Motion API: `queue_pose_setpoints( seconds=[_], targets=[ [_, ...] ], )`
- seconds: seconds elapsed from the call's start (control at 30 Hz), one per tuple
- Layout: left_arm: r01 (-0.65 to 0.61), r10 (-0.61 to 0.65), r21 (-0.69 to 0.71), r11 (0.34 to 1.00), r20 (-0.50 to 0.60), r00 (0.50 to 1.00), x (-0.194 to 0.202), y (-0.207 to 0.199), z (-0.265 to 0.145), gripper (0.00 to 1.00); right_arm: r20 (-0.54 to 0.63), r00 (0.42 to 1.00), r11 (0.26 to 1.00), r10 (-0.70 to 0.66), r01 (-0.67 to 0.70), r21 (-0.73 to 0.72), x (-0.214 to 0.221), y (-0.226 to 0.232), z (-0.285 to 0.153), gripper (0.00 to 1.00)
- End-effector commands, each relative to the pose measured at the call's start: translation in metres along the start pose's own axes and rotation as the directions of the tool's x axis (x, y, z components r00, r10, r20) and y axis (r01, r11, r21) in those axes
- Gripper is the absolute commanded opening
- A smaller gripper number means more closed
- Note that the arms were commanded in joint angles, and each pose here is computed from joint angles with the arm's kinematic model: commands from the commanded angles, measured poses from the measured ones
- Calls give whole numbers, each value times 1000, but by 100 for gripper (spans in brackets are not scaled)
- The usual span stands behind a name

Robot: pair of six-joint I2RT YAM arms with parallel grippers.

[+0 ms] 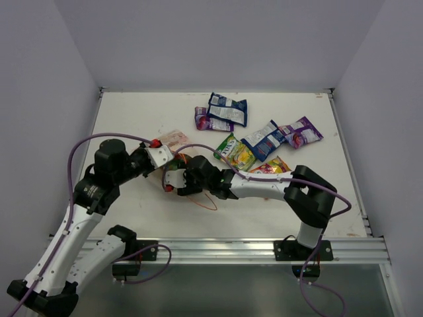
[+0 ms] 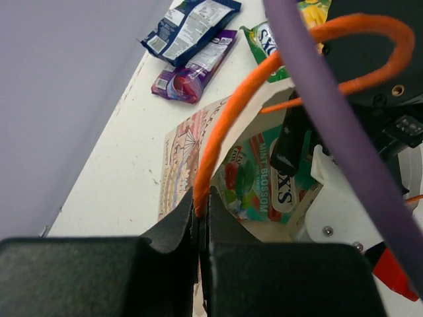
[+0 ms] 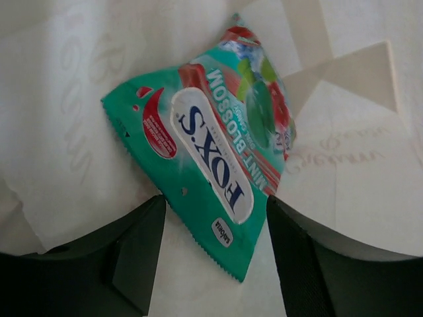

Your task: Take the snacks out of the paper bag

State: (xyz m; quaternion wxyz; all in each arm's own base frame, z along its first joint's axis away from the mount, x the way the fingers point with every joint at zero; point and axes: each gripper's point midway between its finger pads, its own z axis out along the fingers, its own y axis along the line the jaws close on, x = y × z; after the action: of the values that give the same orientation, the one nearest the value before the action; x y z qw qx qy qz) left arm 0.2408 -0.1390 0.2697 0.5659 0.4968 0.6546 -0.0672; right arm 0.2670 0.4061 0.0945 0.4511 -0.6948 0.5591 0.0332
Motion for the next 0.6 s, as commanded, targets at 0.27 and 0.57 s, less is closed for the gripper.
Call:
queue_pose_setpoints(
  seconds=[0.27, 0.57],
  targets=[
    [-42, 38, 16, 999, 198, 979, -58, 6, -14, 0, -33, 999, 998, -36, 38, 48, 9, -3, 23, 69],
    [-34, 22, 52, 998, 207, 978, -61, 0, -14, 0, -19, 998, 989, -53, 55, 139, 2, -21, 39, 63]
  ],
)
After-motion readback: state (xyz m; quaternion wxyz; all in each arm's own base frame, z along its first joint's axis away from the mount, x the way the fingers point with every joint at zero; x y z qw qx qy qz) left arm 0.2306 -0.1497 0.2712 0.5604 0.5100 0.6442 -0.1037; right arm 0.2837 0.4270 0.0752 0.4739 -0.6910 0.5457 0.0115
